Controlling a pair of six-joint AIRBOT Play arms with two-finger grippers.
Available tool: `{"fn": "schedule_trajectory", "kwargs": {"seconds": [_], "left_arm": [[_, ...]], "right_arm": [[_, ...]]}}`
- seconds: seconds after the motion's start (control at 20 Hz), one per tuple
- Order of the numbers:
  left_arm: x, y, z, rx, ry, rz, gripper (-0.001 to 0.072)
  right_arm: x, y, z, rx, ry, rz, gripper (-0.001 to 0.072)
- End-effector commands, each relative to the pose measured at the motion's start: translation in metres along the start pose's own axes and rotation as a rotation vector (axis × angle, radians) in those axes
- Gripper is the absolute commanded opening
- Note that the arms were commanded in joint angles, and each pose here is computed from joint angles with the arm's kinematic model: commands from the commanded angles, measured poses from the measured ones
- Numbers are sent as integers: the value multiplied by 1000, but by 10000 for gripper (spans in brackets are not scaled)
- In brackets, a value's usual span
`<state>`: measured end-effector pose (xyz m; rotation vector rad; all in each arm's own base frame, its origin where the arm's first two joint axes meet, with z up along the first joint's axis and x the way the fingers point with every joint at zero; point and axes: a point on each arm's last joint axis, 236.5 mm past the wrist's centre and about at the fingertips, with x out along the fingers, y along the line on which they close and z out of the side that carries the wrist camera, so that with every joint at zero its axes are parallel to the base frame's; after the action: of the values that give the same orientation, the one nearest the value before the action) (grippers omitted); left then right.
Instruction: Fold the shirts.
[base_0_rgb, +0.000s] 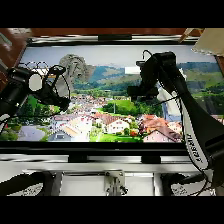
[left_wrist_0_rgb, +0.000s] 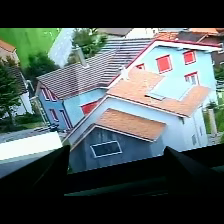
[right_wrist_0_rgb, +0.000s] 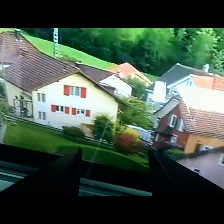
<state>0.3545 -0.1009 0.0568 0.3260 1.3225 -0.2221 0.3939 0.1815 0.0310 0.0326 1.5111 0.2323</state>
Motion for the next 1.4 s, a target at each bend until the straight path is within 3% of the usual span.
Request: {"fn": "schedule_trajectory", "kwargs": {"seconds": [0.0,0.8,0.9,1.0,1.15,1.35], "left_arm": [[0,0,0,0,0,0,719],[0,0,0,0,0,0,719],[0,0,0,0,0,0,719],[0,0,1,-21,-4,-1,719],[1,-27,2,-243,12,-113,719],[11,-33,34,-258,-83,-152,719]], "right_arm": [[0,0,0,0,1,0,532],[0,5,-3,-1,14,19,532],[0,2,-16,-69,67,10,532],[-1,-13,-27,-71,119,-48,532],[-8,-48,-42,-69,186,-198,532],[-17,-88,-16,-47,80,-377,531]]}}
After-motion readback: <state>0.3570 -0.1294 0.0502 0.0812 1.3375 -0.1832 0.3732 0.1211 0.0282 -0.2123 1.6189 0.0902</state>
